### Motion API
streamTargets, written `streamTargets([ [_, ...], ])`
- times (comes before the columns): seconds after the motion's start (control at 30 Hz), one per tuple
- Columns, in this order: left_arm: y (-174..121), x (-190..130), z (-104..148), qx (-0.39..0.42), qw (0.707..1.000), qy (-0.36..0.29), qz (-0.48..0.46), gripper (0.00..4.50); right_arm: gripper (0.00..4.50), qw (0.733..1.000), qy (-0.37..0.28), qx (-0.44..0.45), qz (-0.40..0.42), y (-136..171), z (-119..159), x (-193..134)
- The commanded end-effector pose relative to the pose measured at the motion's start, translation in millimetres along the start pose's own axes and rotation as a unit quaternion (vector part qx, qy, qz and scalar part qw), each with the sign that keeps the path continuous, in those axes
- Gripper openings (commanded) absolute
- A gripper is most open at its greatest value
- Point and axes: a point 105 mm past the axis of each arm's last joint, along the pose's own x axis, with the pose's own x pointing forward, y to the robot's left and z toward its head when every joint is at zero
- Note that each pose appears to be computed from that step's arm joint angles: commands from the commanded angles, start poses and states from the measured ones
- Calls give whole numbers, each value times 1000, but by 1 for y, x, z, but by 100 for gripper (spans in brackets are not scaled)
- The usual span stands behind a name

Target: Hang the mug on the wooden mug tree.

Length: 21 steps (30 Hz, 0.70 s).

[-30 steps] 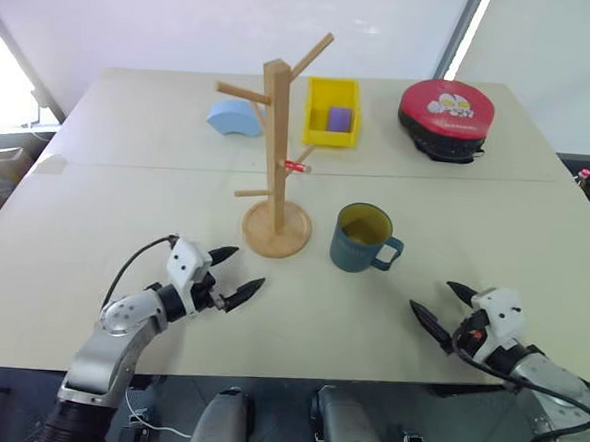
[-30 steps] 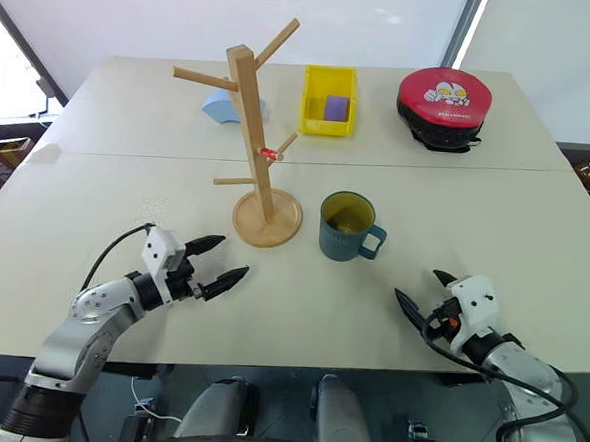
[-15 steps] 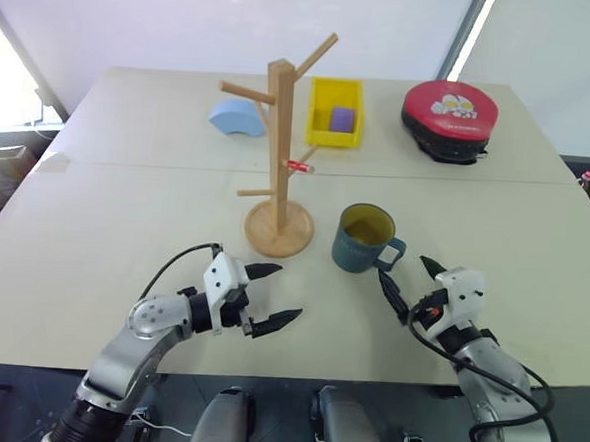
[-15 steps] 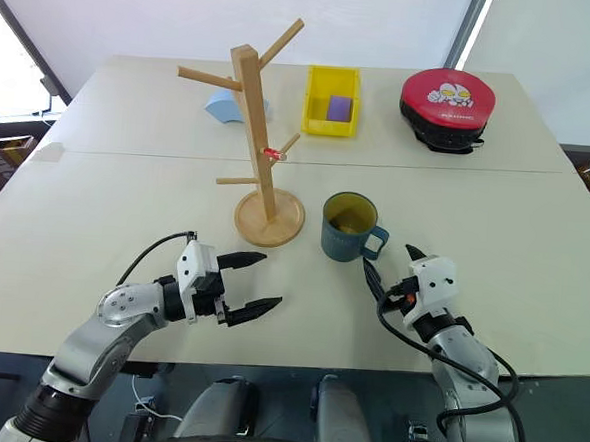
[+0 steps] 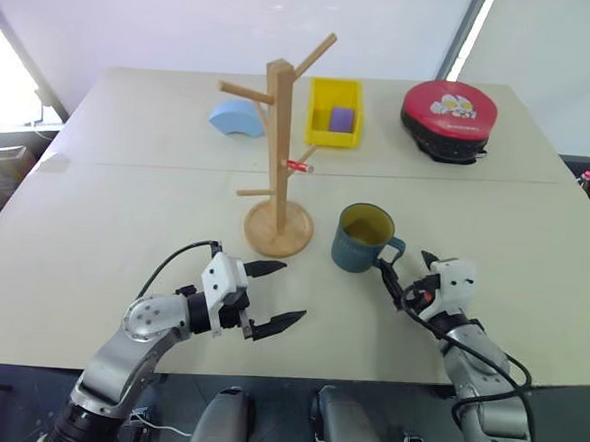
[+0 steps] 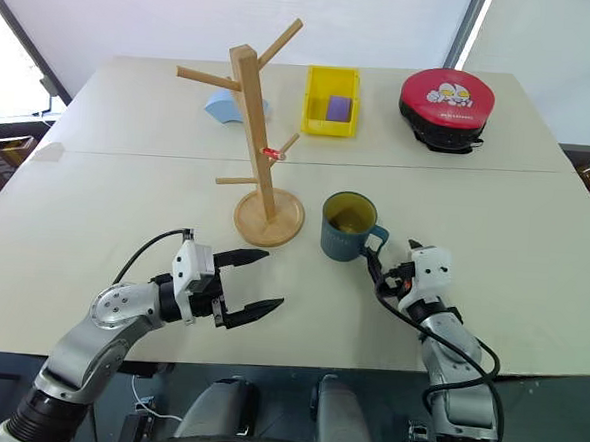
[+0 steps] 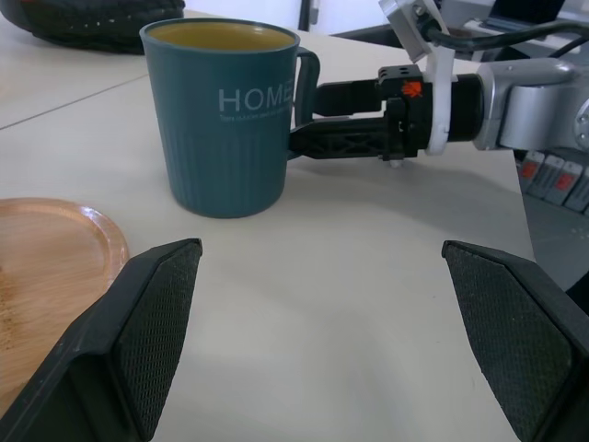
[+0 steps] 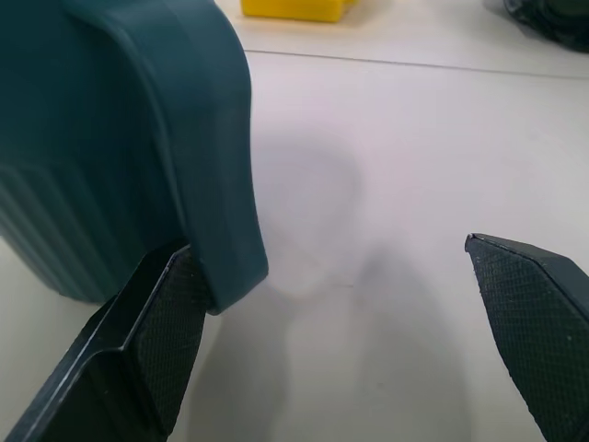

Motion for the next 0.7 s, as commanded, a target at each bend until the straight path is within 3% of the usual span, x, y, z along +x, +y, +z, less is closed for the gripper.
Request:
streamTargets([
  [0.03,0,-3,12,20,1000,-17,3,448,444,1000,-23,1,-5,-1,8,4],
  [0.07,1,-4,12,20,1000,-16,4,448,444,1000,-25,2,-3,0,9,5],
  [0.13,1,-4,12,21,1000,-16,6,450,358,1000,-28,7,3,1,9,7],
  [0.37,7,-10,12,24,999,-12,25,450,3,999,-42,9,32,10,14,8],
  [0.5,13,-15,9,25,999,-6,38,450,3,997,-59,-11,55,18,27,8],
  [0.7,31,-30,8,36,996,-2,82,450,3,963,-91,-194,161,50,61,0],
])
